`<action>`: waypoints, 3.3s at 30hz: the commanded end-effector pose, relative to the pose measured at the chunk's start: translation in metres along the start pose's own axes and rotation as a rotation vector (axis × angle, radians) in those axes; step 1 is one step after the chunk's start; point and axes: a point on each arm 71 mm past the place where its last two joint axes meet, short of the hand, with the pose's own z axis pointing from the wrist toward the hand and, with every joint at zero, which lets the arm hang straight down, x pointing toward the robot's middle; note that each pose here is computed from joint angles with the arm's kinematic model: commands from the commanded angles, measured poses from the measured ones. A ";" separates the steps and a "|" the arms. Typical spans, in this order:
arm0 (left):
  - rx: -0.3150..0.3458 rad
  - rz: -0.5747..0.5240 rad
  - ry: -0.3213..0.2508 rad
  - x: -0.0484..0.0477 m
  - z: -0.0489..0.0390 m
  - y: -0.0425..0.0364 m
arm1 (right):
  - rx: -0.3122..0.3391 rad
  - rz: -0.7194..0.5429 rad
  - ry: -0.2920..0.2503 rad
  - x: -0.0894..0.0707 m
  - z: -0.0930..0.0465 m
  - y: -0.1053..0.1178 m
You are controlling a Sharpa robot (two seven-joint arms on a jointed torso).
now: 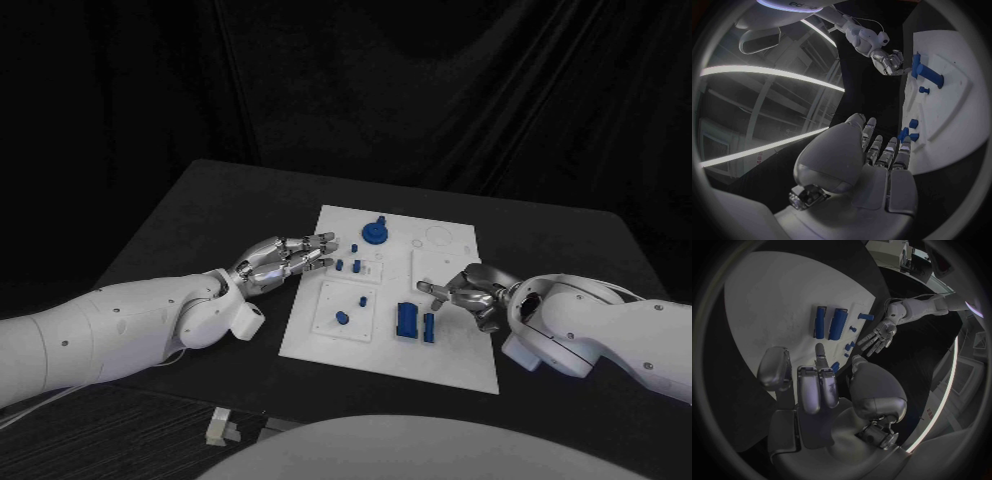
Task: Assemble the parts on the task board
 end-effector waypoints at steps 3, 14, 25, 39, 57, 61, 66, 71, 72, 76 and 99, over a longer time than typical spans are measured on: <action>0.021 -0.011 0.003 0.0009 -0.0001 -0.0012 | 0.018 -0.030 0.047 0.007 0.000 0.000; 0.019 -0.011 0.003 0.0005 -0.0003 -0.0010 | 0.036 -0.040 0.081 0.013 -0.001 -0.002; 0.015 -0.012 0.005 0.0005 -0.0003 -0.0005 | 0.031 -0.072 0.076 0.018 0.000 -0.005; 0.015 -0.014 0.006 0.0005 -0.0007 -0.0004 | -0.105 -0.260 -0.085 0.011 -0.006 0.007; 0.061 0.006 -0.023 0.0004 -0.0039 -0.0047 | -0.476 -0.338 -0.449 -0.010 -0.037 0.023; 0.098 0.027 -0.054 0.0022 -0.0103 -0.0104 | -0.561 -0.218 -0.576 -0.024 -0.050 0.021; 0.153 0.059 -0.087 0.0026 -0.0175 -0.0253 | -0.679 -0.132 -0.738 -0.049 -0.064 0.031; 0.225 0.118 -0.110 -0.0019 -0.0148 -0.0577 | -0.758 -0.050 -0.837 -0.078 -0.074 0.045; 0.242 0.134 -0.116 -0.0029 -0.0142 -0.0664 | -0.768 -0.022 -0.850 -0.084 -0.075 0.048; 0.305 0.185 -0.133 -0.0037 -0.0101 -0.0930 | -0.790 0.071 -0.857 -0.101 -0.076 0.056; 0.416 0.257 -0.153 0.0051 0.0121 -0.1036 | -0.764 0.360 -0.569 -0.089 -0.035 0.032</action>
